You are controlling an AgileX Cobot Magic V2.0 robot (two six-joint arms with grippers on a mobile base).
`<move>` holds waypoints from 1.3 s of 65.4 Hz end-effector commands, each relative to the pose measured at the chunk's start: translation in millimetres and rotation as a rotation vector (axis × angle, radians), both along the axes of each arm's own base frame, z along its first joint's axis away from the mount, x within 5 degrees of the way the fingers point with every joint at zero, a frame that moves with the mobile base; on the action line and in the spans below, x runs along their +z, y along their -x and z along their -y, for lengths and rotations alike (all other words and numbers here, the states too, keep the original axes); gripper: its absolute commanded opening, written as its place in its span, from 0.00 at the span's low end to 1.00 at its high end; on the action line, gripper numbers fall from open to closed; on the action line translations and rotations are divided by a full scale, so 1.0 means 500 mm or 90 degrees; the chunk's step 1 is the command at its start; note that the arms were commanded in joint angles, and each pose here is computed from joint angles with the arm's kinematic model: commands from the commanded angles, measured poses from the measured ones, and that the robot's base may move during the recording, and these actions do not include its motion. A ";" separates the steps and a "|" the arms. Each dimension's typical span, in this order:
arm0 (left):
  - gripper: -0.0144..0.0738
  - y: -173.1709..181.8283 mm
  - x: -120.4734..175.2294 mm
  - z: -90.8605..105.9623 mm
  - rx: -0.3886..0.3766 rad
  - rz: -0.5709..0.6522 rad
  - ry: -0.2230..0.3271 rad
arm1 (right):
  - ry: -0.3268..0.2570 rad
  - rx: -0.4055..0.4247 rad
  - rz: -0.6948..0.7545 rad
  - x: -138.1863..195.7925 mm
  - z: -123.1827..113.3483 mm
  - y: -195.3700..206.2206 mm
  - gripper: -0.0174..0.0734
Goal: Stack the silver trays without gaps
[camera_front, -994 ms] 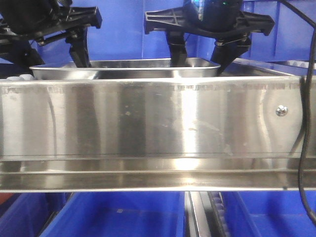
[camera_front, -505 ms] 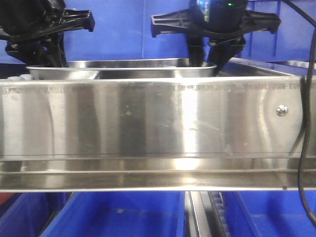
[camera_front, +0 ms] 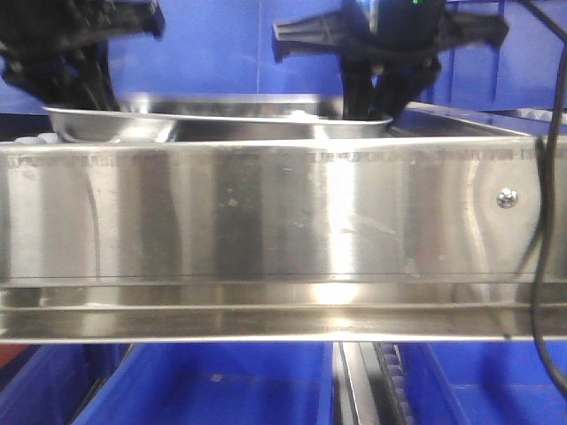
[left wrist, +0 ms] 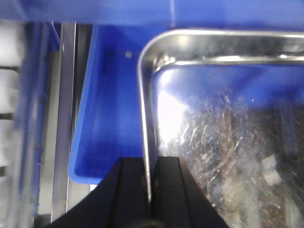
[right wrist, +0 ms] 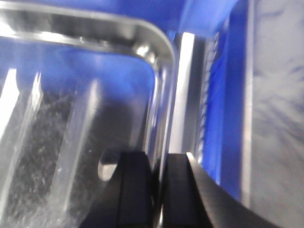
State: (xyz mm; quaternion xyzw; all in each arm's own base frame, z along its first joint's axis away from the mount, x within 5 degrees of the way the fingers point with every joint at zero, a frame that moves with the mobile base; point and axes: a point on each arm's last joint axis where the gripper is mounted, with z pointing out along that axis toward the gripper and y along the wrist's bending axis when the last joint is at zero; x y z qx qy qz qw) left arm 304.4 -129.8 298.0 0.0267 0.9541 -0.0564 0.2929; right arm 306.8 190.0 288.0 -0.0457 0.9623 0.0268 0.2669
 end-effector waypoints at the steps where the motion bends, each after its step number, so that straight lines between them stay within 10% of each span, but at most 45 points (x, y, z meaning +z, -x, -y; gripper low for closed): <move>1: 0.16 0.011 0.040 -0.001 -0.010 0.058 0.024 | 0.017 0.023 0.068 0.045 -0.003 0.020 0.11; 27: 0.15 0.089 0.120 0.014 -0.082 0.215 0.023 | 0.005 0.025 0.231 0.150 -0.017 0.088 0.11; 57: 0.15 0.200 0.228 -0.069 -0.008 0.371 0.070 | -0.039 0.012 0.347 0.208 0.043 0.204 0.11; 70: 0.15 0.214 0.246 -0.076 -0.015 0.404 0.084 | 0.015 -0.002 0.397 0.213 0.047 0.234 0.11; 85: 0.15 0.202 0.230 -0.069 -0.015 0.389 0.078 | -0.033 0.012 0.423 0.217 0.021 0.239 0.11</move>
